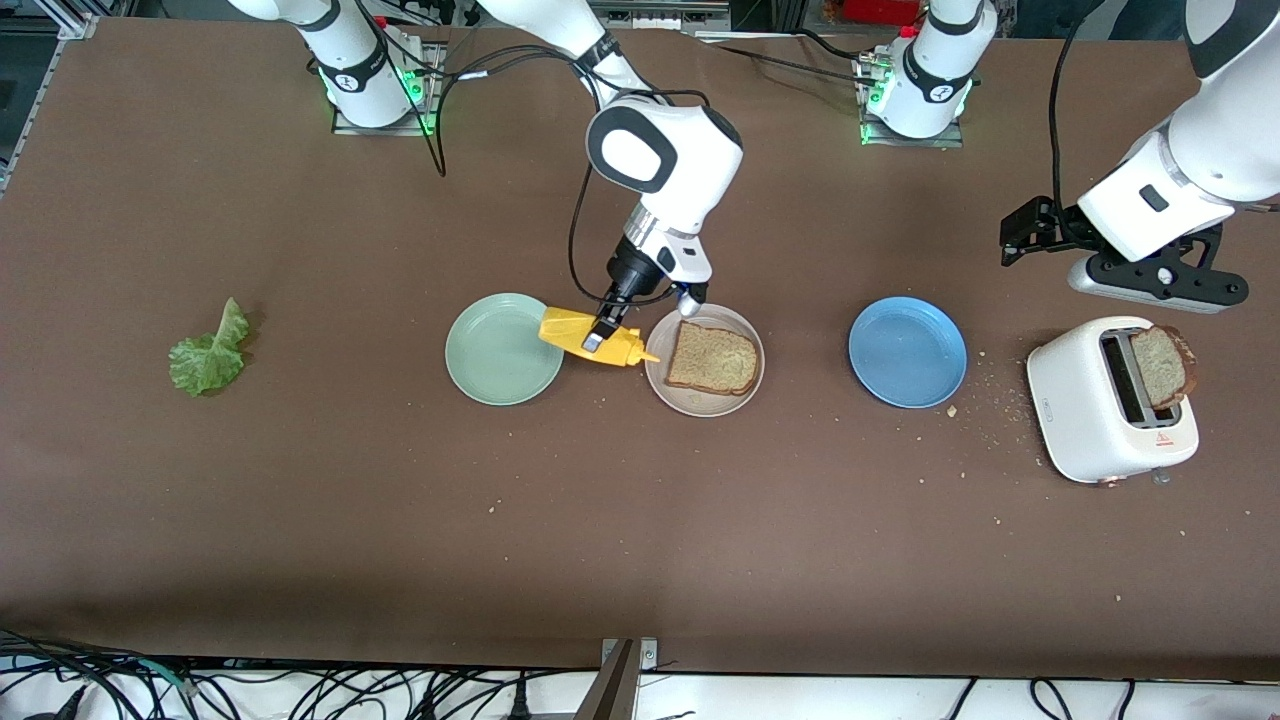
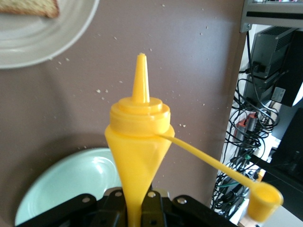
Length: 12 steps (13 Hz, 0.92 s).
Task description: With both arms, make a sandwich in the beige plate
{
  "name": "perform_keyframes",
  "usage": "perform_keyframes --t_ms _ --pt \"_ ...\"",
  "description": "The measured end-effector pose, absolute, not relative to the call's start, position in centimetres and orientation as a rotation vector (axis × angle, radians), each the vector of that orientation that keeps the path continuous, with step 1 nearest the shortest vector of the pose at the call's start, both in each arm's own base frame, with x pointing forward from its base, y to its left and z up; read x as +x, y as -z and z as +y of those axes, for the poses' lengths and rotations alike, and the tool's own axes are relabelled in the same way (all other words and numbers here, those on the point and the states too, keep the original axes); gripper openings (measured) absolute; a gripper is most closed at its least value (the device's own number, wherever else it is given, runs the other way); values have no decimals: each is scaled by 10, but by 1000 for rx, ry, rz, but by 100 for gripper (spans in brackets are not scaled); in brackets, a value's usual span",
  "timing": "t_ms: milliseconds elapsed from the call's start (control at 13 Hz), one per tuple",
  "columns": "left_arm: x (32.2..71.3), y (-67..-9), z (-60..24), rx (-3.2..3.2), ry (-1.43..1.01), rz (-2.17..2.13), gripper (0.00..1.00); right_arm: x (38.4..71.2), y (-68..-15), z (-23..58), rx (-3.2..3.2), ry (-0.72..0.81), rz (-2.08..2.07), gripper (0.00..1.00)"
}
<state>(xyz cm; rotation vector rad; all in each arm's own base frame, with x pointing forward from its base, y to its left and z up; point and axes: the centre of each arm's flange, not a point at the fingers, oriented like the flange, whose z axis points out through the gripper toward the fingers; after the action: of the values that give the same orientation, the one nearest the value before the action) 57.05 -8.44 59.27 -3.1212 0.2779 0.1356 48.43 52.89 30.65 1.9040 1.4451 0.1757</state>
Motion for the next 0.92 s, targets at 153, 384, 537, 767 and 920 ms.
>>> perform_keyframes --t_ms 153,384,537,767,920 --pt "570 -593 -85 -3121 -136 280 100 516 -356 496 1969 -134 1507 9" --pt "570 -593 -85 -3121 -136 280 100 564 -420 429 2097 -105 1620 9" --pt "570 -593 -85 -3121 -136 280 100 594 -449 379 2225 -133 1686 9" --pt "570 -593 -85 -3121 -136 281 100 629 -480 298 2417 -235 1777 9" --pt "570 -593 -86 -3121 -135 281 100 641 -485 248 2567 -261 1821 9"
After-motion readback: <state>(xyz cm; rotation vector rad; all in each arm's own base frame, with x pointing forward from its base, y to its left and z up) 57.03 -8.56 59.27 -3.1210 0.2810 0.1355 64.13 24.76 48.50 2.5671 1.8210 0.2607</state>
